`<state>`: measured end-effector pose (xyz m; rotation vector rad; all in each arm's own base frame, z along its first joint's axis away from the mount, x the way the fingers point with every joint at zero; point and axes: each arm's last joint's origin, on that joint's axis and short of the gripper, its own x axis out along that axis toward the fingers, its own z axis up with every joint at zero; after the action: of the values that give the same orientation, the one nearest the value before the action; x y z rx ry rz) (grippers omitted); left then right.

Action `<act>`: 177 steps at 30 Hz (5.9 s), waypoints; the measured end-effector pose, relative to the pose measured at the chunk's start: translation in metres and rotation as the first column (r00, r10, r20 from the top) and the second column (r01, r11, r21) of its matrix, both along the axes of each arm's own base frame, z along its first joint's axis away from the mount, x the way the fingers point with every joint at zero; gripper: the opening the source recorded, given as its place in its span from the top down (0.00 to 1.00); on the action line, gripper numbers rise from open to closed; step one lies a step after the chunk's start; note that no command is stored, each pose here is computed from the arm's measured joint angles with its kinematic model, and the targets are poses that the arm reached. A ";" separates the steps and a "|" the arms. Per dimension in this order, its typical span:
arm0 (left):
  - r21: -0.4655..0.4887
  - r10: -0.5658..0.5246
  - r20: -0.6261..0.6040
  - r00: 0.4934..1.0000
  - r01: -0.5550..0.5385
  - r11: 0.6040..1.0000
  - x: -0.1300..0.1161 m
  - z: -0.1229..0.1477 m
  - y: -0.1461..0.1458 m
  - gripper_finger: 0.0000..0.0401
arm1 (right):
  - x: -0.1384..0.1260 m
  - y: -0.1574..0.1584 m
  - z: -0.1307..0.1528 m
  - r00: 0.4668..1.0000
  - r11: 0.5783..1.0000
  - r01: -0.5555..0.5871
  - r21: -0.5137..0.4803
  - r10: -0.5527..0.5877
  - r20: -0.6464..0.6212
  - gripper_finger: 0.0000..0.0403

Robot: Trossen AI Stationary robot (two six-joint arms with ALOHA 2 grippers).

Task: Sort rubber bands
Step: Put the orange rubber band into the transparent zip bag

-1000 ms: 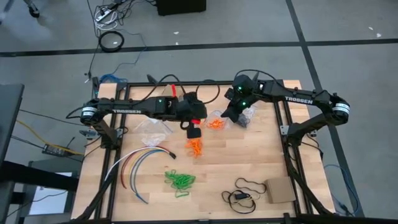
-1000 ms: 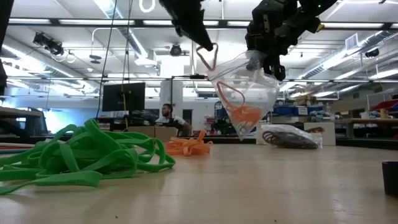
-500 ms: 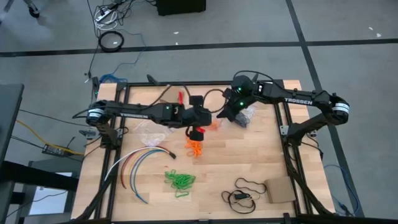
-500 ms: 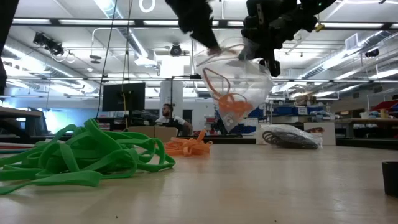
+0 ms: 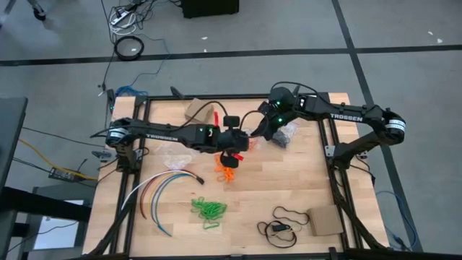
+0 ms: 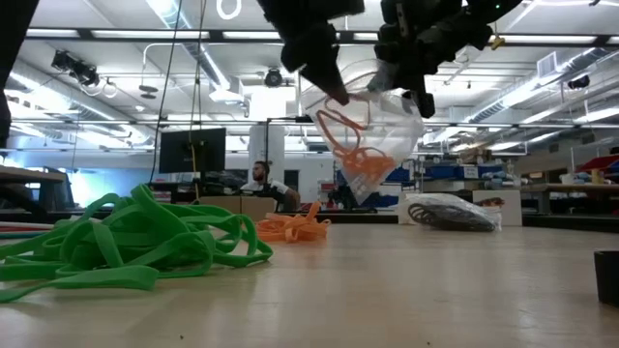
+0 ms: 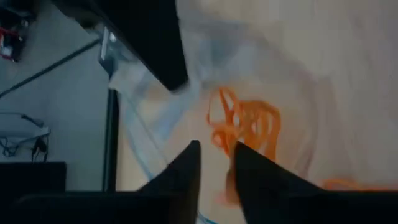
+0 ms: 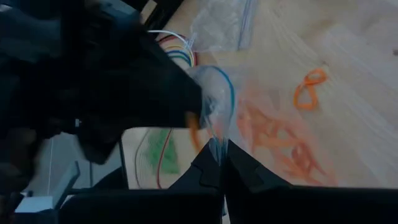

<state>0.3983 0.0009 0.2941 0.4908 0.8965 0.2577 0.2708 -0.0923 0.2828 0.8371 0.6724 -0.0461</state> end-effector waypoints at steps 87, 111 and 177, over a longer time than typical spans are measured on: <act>-0.439 -0.125 0.221 0.967 0.214 0.873 -0.146 -0.176 0.011 0.64 | -0.077 0.065 -0.063 0.858 0.900 0.434 -0.031 -0.403 0.319 1.00; -0.507 0.046 0.239 0.970 0.085 0.858 -0.142 -0.180 -0.008 0.64 | -0.065 0.071 -0.058 0.814 0.893 0.449 -0.020 -0.400 0.422 1.00; -0.054 -0.038 0.285 0.958 0.055 0.997 -0.013 0.011 0.023 1.00 | -0.046 0.076 -0.075 0.809 0.869 0.488 -0.084 -0.414 0.417 1.00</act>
<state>0.3858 0.0237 0.3056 0.4051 0.6099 0.2495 0.2247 -0.0164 0.2079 0.7785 0.0765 -0.3660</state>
